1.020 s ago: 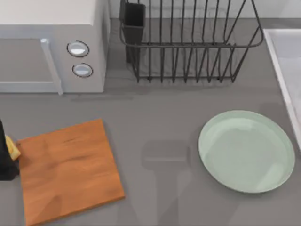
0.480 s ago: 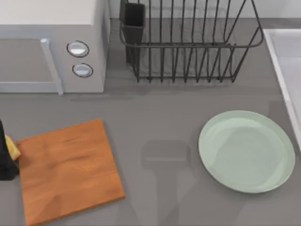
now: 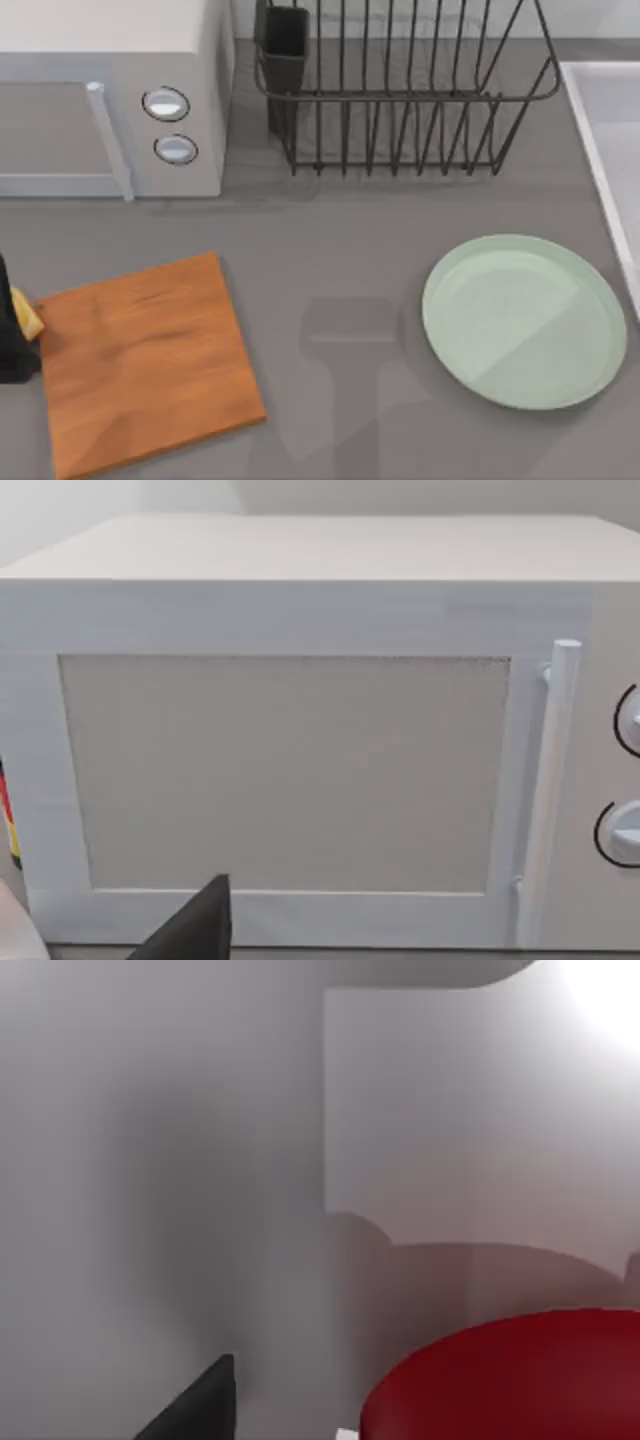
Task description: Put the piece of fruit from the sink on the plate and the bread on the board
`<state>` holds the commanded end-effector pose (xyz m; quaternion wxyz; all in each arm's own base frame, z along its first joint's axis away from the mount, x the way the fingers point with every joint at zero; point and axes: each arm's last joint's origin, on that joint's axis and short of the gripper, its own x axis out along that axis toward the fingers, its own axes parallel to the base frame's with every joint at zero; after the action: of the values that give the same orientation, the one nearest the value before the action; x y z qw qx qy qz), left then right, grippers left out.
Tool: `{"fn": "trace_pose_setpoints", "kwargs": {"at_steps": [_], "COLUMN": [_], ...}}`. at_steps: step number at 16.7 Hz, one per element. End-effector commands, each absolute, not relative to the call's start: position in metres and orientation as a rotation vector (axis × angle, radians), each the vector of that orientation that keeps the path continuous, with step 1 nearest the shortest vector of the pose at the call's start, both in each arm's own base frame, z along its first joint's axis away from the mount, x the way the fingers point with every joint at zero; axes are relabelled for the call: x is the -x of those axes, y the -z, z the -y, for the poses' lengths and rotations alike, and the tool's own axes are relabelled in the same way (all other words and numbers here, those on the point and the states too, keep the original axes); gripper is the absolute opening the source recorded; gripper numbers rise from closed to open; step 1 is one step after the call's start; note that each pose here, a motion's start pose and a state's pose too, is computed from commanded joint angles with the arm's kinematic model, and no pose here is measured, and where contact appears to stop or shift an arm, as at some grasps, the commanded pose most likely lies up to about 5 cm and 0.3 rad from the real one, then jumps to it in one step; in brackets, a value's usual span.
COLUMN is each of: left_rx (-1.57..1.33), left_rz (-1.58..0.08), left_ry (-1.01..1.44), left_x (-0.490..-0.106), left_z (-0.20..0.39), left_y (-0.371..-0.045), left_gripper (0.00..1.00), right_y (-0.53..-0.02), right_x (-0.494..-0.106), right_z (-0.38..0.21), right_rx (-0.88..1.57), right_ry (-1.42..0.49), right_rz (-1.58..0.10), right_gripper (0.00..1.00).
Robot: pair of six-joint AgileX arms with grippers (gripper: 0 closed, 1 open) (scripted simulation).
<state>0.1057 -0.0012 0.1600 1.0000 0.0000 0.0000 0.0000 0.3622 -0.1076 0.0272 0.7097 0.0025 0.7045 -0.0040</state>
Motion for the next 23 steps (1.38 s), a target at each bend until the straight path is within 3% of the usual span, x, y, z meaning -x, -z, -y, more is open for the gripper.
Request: {"fn": "trace_pose_setpoints", "kwargs": {"at_steps": [7,20,23], "left_rx": [0.0,0.0,0.0], "left_rz": [0.0,0.0,0.0], "left_ry": [0.0,0.0,0.0], "left_x": [-0.106,-0.106,-0.106], "left_z": [0.001,0.001,0.001], "left_y": [-0.16,-0.16,-0.16], "left_gripper": [1.0,1.0,1.0], "right_y": [-0.005,-0.005,-0.005], "right_x": [-0.357,-0.357,-0.357], "right_z": [0.106,0.106,0.106], "right_rx": [-0.008,-0.008,-0.008], "right_ry": [0.008,0.008,0.008], "right_rz": [-1.571,-1.571,-1.571], "right_gripper": [1.0,0.02,0.0]}}
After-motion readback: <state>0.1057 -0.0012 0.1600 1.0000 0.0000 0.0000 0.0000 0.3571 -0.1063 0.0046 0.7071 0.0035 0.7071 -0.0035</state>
